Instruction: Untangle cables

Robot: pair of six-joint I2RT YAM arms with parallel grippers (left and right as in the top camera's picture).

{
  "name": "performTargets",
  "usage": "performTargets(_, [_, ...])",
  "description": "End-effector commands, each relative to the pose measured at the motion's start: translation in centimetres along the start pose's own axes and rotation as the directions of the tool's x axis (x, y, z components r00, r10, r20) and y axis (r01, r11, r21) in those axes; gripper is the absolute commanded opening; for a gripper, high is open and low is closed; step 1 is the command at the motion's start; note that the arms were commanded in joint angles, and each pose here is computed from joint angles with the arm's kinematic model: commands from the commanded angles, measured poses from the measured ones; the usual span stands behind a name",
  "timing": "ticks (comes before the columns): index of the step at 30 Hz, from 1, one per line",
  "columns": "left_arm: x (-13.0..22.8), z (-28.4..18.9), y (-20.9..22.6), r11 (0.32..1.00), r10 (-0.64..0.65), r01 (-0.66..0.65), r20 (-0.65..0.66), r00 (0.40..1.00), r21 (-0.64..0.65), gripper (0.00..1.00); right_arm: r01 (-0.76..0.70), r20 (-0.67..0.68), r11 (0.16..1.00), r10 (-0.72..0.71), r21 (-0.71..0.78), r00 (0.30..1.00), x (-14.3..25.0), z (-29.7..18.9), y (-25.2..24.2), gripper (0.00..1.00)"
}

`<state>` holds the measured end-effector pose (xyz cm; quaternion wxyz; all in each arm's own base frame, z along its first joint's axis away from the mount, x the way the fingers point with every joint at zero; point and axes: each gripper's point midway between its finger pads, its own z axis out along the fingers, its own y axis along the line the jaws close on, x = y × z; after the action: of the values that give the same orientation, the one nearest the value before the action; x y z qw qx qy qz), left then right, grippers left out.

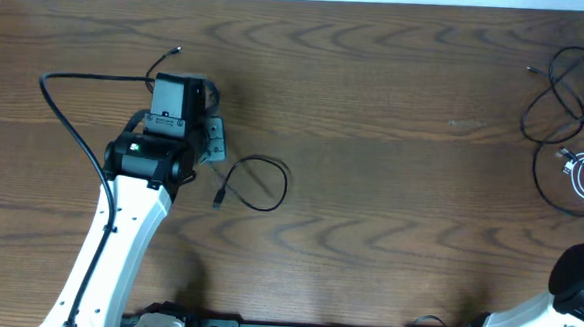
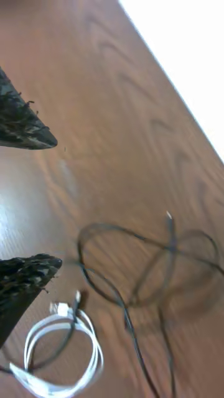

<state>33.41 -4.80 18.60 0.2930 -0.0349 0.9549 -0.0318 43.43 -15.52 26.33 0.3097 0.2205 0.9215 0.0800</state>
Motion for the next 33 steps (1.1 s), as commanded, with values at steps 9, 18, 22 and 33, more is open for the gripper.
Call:
performTargets(9, [-2.0, -6.9, -21.1, 0.724, 0.127, -0.284, 0.284, 0.95, 0.629, 0.49, 0.18, -0.075, 0.974, -0.191, -0.134, 0.979, 3.1, 1.2, 8.5, 0.52])
performTargets(18, [3.8, -1.3, -7.9, 0.952, 0.306, -0.306, -0.015, 0.952, 0.003, 0.68, 0.431, -0.271, 0.819, -0.544, -0.378, 0.794, 13.8, 1.8, 16.5, 0.72])
performTargets(22, [4.9, -1.3, -5.5, 0.956, 0.277, -0.284, -0.088, 0.957, -0.069, 0.68, 0.407, -0.388, 0.811, -0.567, -0.421, 0.727, 20.4, 4.4, 18.5, 0.7])
performTargets(33, [4.3, -1.1, -3.7, 0.967, 0.225, -0.234, -0.096, 0.97, -0.104, 0.69, 0.24, -0.51, 0.965, -0.257, -0.101, 0.821, 31.8, 12.8, 17.3, 0.61])
